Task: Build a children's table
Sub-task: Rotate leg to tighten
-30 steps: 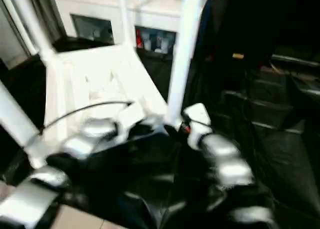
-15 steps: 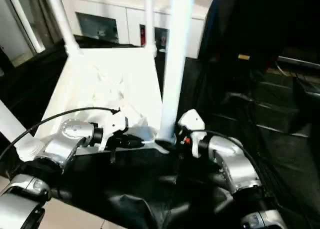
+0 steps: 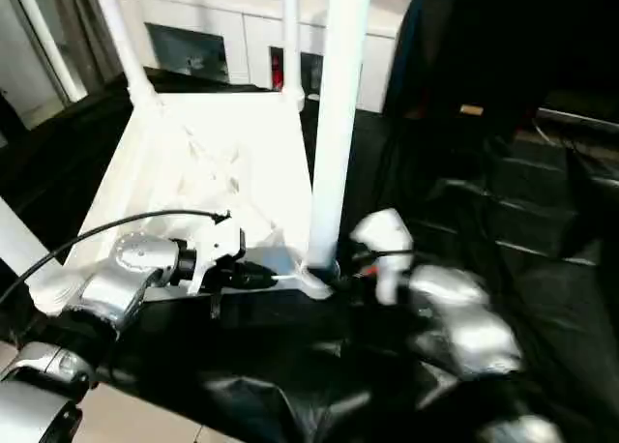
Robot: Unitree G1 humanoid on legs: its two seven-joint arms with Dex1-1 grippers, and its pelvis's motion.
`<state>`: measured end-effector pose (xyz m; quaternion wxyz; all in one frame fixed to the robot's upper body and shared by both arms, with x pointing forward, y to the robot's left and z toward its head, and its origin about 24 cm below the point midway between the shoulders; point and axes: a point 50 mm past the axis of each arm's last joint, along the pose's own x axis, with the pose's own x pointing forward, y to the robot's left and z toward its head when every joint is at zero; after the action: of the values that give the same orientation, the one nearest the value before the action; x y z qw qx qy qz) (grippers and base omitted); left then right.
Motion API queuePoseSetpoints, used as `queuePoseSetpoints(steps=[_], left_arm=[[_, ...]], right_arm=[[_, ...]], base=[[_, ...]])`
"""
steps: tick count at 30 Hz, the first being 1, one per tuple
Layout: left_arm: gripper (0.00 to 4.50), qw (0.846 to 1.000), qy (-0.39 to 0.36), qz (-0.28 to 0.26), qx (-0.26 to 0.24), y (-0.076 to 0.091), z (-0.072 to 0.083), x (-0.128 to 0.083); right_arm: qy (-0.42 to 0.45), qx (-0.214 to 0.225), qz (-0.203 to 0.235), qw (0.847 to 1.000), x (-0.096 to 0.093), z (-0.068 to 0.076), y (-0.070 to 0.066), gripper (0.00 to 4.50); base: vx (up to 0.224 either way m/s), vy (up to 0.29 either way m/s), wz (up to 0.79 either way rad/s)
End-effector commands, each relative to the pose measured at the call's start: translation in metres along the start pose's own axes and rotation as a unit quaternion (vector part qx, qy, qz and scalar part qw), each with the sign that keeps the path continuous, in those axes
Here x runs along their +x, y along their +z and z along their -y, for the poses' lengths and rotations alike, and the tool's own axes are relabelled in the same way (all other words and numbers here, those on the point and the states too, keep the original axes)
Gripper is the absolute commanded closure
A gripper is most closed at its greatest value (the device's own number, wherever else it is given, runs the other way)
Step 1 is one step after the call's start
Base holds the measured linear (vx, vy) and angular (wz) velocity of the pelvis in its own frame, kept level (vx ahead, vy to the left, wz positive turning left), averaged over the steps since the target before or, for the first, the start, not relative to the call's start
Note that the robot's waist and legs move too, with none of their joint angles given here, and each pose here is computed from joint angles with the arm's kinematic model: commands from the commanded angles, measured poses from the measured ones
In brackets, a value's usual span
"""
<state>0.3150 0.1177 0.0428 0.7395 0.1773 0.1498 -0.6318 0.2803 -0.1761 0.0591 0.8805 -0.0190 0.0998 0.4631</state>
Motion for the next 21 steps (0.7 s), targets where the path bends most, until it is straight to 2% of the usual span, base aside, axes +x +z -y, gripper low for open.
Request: queuePoseSetpoints(steps=[1,3,5,13,17,18,19,21], left_arm=[[4.50,0.998,0.038,0.033,-0.022,-0.002,-0.002,0.001],[4.50,0.995,0.093,0.019,-0.019,-0.001,-0.012,0.002],[4.50,0.992,0.120,0.018,-0.022,0.004,-0.018,0.006],[4.50,0.987,0.152,0.044,-0.007,0.022,-0.021,0.025],[4.50,0.988,0.144,0.059,-0.008,0.025,-0.021,0.023],[4.05,0.988,0.133,0.072,-0.018,0.027,-0.020,0.017],[4.05,0.988,0.133,0.072,-0.018,0.027,-0.020,0.017],[3.88,0.989,0.123,0.081,-0.030,0.029,-0.019,0.008]], right_arm=[[-0.009,-0.002,0.009,1.000,-0.017,0.004,0.006,0.73],[-0.032,-0.004,-0.011,0.999,-0.037,0.008,0.001,0.73],[-0.047,-0.005,-0.019,0.999,-0.043,0.009,-0.001,0.73],[-0.036,0.001,-0.023,0.999,-0.035,-0.003,-0.002,0.73],[-0.037,0.001,-0.018,0.999,-0.031,-0.005,-0.001,0.73],[-0.036,0.003,-0.007,0.999,-0.023,-0.007,0.002,0.68],[-0.036,0.003,-0.007,0.999,-0.023,-0.007,0.002,0.68],[-0.018,0.014,0.006,1.000,-0.009,-0.013,0.005,0.68]], base=[[0.000,0.000,0.00],[0.000,0.000,0.00],[0.000,0.000,0.00],[0.000,0.000,0.00],[0.000,0.000,0.00],[0.000,0.000,0.00],[0.000,0.000,0.00],[0.000,0.000,0.00]])
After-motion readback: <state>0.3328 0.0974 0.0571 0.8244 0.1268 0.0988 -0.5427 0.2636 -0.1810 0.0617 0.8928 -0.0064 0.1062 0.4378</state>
